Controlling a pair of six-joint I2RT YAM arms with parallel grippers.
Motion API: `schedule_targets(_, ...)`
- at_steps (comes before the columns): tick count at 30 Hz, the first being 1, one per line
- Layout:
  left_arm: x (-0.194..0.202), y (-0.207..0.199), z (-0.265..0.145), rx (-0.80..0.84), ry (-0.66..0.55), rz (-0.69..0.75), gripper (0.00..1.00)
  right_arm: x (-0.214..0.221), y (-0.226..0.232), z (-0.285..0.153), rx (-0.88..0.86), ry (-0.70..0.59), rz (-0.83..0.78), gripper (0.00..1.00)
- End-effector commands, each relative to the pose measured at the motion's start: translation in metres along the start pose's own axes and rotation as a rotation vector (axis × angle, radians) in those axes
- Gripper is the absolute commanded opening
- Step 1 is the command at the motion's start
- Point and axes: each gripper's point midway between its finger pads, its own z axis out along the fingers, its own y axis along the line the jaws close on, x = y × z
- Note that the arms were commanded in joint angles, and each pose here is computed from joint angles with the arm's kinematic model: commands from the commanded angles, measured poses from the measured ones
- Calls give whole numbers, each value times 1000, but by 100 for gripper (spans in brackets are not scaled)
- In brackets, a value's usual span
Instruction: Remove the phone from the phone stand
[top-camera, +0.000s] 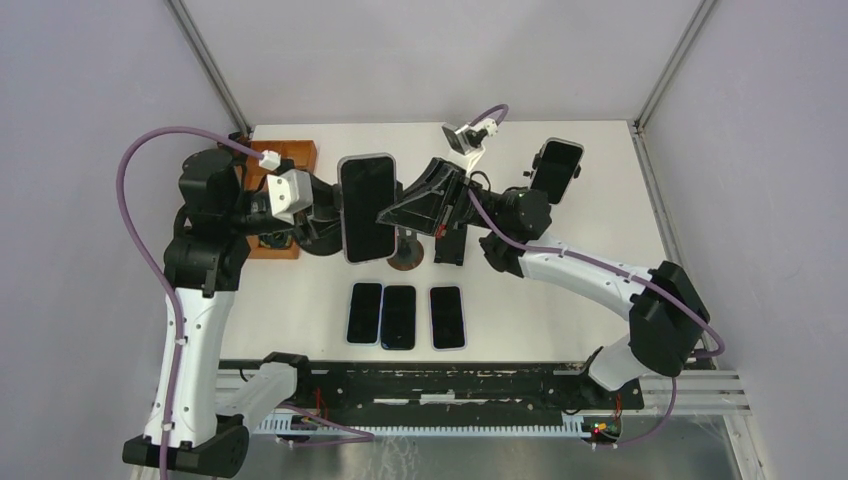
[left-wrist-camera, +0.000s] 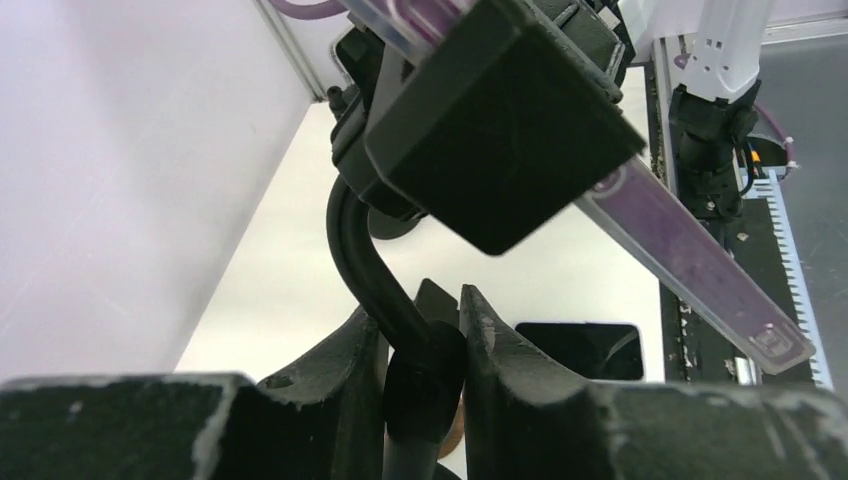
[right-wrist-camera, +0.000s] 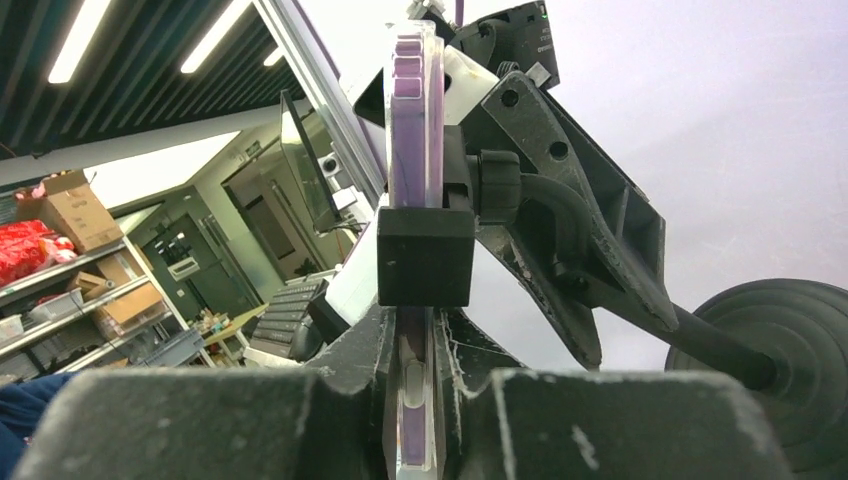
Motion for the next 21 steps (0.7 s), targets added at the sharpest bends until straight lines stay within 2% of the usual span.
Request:
schedule_targets(1, -16, -21, -4, 77, -38, 92, 2, -24, 39, 3, -69, -86, -123, 19)
schedule_targets(9, -11, -42, -9, 129, -29, 113, 2, -16, 33, -6, -4, -1, -184, 64)
schedule_targets(16, 6, -68, -16, 187, 29, 143, 2, -33, 24, -20, 116, 85, -381, 77)
schedule_targets(21, 11, -78, -18, 217, 43, 134, 2, -27, 30, -18, 69, 118, -380, 81)
